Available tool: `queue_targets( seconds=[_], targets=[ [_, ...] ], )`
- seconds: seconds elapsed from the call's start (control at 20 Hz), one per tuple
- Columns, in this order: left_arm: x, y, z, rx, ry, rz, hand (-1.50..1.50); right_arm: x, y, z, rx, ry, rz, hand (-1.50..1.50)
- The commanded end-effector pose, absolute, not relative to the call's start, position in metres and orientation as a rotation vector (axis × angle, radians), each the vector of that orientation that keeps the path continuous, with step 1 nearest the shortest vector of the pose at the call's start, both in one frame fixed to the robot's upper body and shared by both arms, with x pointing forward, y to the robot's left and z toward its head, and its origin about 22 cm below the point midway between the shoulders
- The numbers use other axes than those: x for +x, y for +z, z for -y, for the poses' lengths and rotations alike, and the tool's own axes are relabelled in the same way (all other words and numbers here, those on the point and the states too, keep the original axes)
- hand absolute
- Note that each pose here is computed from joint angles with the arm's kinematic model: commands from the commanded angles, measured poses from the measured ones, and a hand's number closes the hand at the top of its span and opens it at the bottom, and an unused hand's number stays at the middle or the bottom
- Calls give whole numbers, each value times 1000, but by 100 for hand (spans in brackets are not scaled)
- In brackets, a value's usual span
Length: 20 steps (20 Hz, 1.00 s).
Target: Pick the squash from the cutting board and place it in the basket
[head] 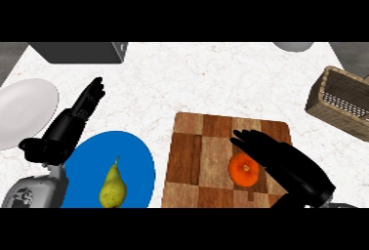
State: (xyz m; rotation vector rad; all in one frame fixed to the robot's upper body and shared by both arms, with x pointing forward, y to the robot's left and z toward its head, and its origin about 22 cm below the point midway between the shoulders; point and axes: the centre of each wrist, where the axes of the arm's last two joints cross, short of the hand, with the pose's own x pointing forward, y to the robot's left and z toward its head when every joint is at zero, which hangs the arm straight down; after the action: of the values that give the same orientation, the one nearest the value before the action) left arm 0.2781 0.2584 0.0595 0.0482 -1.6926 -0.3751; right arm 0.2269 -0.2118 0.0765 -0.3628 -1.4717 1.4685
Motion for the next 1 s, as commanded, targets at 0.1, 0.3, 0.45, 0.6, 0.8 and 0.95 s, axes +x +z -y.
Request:
queue_targets(
  seconds=[0.1,0.3,0.45,0.6,0.8,0.95],
  targets=[
    [271,73,-274,41,-388,1695,0,246,55,184,-380,1493,1441,-150],
    [269,51,-263,63,-379,1693,0,249,54,203,-389,1481,1426,-150],
    [279,53,-253,48,-385,1674,0,249,41,211,-421,1477,1380,-150],
    [291,71,-264,44,-389,1684,0,258,26,182,-418,1501,1365,-150],
    [280,51,-264,50,-397,1689,0,255,18,219,-413,1508,1343,-150],
    [264,51,-269,37,-385,1688,0,241,18,193,-362,1548,1291,-150]
  ],
)
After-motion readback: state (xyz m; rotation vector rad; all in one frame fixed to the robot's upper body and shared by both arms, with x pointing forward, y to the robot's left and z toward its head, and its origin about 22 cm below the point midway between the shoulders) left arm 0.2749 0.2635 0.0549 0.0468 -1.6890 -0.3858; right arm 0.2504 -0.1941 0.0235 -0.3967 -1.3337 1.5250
